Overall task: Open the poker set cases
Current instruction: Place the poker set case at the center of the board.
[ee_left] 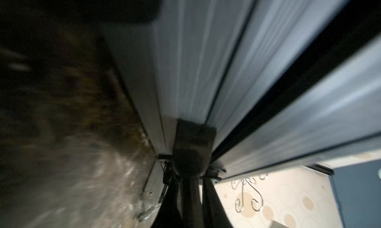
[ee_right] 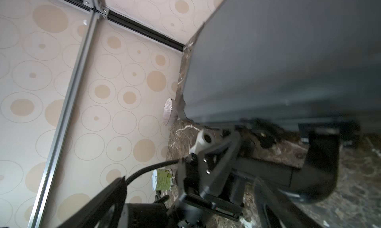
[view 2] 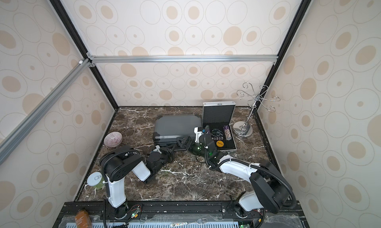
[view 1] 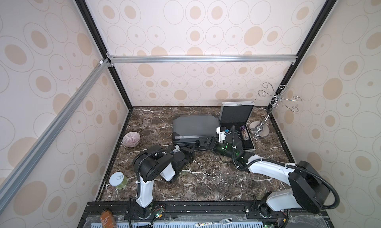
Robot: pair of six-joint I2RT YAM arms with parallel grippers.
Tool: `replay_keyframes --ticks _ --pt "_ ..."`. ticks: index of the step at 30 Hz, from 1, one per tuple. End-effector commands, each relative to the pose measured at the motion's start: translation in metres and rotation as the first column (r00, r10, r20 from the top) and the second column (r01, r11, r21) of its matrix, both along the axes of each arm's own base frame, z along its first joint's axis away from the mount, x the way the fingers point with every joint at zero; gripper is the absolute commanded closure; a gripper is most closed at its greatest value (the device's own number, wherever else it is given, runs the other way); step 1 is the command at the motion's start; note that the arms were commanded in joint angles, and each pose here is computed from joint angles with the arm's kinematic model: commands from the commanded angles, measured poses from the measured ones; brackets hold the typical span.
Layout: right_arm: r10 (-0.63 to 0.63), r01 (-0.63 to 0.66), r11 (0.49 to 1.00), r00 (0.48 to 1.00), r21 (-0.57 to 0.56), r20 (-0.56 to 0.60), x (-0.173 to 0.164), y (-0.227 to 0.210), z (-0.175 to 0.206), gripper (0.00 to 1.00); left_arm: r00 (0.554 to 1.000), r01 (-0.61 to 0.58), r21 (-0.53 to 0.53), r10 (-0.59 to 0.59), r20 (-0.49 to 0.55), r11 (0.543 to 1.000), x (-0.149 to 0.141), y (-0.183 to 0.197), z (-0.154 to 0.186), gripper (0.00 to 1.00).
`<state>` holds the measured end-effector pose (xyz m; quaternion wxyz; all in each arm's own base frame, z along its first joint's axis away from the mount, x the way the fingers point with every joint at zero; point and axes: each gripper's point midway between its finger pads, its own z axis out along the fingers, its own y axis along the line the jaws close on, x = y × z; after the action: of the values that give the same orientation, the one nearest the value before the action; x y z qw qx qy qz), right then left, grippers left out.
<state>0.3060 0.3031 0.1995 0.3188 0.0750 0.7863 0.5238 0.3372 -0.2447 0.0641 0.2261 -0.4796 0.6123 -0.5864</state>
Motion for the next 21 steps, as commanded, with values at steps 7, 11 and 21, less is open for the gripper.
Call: replay_keyframes --ticks 7,11,21 --pt "-0.005 0.024 0.983 0.994 -0.183 0.106 0.002 -0.016 0.001 0.0 0.981 0.046 -0.439 0.043 0.19 0.897 -0.006 0.001 0.102 1.0" --pt "-0.006 0.032 0.973 0.993 -0.227 0.118 0.001 -0.022 -0.002 0.0 0.983 0.04 -0.424 0.04 0.178 0.905 -0.01 0.003 0.097 0.9" --pt "-0.012 0.046 0.961 0.992 -0.273 0.123 0.002 -0.027 -0.007 0.01 0.986 0.049 -0.401 0.019 0.163 0.915 -0.017 0.0 0.088 0.5"
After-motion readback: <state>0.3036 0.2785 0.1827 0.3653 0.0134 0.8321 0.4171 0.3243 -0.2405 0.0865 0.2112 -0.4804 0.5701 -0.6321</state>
